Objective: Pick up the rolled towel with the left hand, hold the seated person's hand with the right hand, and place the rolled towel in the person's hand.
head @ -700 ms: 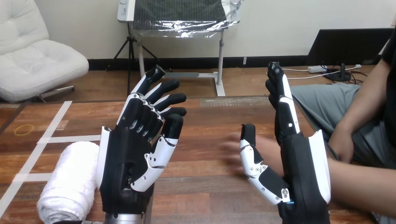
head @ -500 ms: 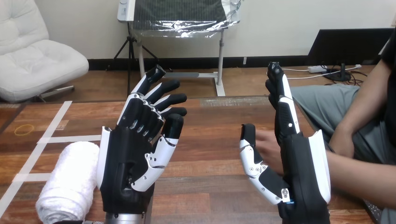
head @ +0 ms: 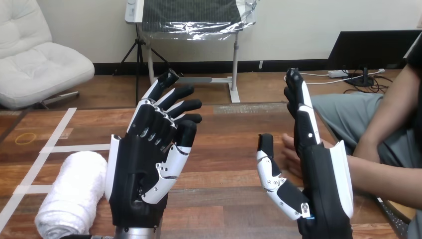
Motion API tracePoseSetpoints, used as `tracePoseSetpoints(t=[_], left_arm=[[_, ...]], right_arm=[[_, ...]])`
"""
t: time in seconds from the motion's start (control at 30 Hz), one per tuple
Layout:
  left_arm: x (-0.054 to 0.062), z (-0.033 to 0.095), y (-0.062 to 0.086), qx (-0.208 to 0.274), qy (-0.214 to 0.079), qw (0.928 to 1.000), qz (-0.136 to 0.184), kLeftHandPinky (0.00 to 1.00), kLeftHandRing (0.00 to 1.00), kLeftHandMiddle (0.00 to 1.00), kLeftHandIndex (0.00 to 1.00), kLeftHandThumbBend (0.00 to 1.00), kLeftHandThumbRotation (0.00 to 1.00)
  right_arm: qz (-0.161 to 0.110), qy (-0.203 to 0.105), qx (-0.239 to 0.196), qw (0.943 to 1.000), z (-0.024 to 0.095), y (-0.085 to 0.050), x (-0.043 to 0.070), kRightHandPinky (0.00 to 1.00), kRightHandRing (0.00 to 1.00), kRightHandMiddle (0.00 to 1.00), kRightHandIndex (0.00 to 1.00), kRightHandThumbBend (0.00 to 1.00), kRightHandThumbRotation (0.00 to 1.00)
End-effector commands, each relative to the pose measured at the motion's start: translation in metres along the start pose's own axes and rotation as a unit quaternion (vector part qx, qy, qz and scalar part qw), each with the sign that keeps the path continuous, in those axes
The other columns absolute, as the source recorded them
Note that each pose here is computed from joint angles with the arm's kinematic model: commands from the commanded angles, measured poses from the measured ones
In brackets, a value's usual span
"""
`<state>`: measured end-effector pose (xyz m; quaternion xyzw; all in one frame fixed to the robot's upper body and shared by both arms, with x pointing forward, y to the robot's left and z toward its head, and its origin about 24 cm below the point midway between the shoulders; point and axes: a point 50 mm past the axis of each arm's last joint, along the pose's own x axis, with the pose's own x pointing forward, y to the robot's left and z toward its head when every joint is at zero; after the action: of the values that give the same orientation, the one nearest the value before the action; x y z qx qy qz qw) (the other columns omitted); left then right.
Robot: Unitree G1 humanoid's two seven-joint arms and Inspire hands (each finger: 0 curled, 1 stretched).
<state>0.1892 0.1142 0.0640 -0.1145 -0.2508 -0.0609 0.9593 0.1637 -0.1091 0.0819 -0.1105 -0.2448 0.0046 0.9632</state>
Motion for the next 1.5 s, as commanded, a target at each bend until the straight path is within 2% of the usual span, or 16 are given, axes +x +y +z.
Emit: tracePoseSetpoints(t=[0.0, 1.47], left_arm=[[-0.0142, 0.0028, -0.0101, -0.028, 0.009, 0.9994, 0.02, 0.65, 0.72, 0.77, 0.84, 0.44, 0.35], [-0.0136, 0.0067, -0.0068, -0.007, 0.006, 0.9999, 0.014, 0.63, 0.7, 0.76, 0.83, 0.44, 0.3]], right_arm=[[-0.026, -0.03, 0.013, 0.9991, 0.0122, -0.0031, 0.0077, 1.0, 1.0, 1.0, 1.0, 0.0, 0.0], [-0.014, -0.032, 0.018, 0.9992, 0.0096, 0.0033, 0.0105, 1.0, 1.0, 1.0, 1.0, 0.0, 0.0]])
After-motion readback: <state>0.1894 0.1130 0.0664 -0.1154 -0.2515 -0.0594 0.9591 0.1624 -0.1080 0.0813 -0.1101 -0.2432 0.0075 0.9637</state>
